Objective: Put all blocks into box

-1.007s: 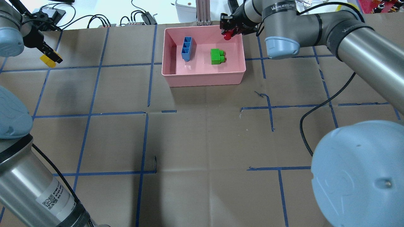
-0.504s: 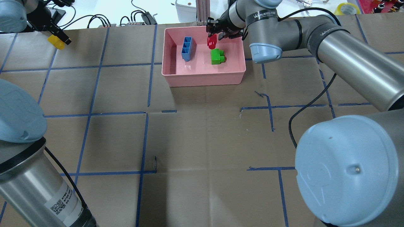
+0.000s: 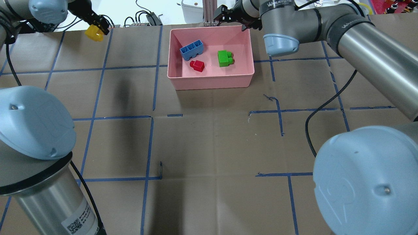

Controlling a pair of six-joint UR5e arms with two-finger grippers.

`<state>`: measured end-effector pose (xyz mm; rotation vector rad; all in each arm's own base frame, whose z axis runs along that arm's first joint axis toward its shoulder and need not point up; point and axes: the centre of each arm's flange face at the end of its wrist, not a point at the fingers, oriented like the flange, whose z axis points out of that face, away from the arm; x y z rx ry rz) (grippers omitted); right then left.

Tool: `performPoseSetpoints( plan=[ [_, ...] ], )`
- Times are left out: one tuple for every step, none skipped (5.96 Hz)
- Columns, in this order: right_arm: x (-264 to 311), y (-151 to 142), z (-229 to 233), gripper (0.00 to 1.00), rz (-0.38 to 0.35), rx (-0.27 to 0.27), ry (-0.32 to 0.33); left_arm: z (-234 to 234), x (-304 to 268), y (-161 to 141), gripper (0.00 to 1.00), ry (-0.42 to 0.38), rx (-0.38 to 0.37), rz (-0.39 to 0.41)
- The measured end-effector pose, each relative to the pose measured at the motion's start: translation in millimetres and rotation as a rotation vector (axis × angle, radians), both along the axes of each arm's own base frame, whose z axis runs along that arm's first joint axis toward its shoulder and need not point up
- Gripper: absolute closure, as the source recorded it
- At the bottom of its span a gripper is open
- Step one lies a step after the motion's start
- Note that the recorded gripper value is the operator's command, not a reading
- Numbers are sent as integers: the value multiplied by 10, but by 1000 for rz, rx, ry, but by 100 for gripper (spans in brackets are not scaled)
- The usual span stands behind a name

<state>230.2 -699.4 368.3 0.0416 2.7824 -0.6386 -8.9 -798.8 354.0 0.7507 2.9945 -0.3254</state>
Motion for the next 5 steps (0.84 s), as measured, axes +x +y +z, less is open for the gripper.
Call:
performPoseSetpoints(
  plan=[
    [-324,97,207,0,32,60,81,72,-615,12,100,32,-10,75],
    [-577,277,404,0,90,149,131,121,-1194,61,100,71,-15,159],
    [-707,556,588,0,141,268,159,91,-1690,127,100,124,-4,249],
    [-809,940,778,0,156,403,221,-21,-2114,162,100,198,11,350],
    [-902,1349,934,0,154,491,314,-206,-2432,158,63,254,21,423]
  ],
)
